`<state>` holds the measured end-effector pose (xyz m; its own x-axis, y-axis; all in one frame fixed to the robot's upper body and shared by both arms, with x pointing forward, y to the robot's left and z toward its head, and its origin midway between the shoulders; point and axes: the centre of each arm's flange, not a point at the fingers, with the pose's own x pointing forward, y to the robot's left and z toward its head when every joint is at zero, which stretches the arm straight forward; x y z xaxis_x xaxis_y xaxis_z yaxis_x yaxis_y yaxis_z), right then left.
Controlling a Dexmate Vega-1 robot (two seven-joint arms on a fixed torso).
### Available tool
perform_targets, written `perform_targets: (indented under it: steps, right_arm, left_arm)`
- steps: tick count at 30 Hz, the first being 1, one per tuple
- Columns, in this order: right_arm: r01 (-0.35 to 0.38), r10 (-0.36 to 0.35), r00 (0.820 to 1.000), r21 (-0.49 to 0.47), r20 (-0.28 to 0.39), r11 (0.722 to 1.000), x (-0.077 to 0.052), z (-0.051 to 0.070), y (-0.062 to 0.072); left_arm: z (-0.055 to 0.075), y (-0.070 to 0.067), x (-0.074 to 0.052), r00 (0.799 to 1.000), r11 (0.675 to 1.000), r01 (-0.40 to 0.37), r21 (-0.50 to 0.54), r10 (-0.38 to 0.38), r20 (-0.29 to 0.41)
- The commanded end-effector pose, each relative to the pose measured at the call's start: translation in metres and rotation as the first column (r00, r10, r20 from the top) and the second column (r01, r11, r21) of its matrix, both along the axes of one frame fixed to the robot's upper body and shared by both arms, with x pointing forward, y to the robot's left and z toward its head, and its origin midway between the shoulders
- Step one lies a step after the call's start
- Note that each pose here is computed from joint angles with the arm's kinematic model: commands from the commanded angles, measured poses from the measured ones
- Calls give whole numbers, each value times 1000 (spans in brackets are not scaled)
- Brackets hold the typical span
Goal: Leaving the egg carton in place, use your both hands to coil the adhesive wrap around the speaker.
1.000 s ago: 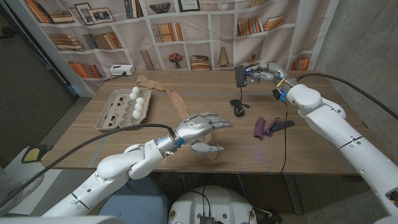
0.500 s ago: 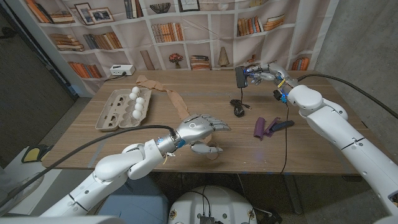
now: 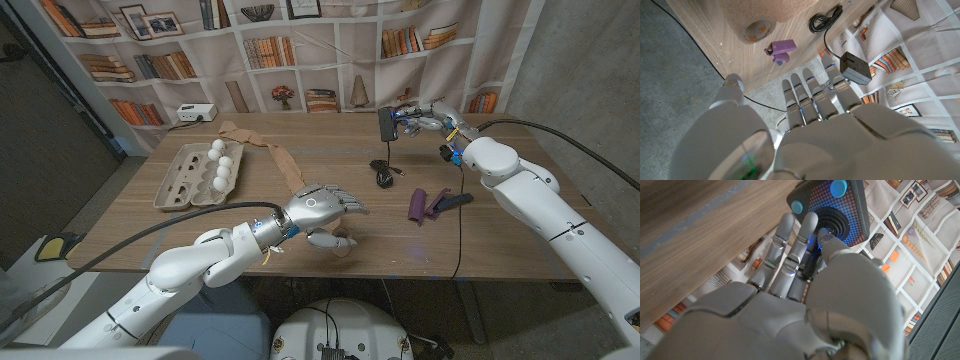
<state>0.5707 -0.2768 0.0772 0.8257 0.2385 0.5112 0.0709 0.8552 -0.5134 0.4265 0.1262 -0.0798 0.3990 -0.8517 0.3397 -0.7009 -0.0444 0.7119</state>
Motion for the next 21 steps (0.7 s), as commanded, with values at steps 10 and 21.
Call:
perform_targets:
  steps: [10, 21]
  right_arm:
    - [7, -7, 1000, -4, -16, 1000, 0, -6, 1]
    - [9, -9, 1000, 1, -26, 1000, 3, -9, 1]
  left_arm:
    - [-2, -1, -1, 1000, 996, -25, 90, 23, 21]
    - [-5, -2, 3, 1000, 992, -31, 126, 30, 5]
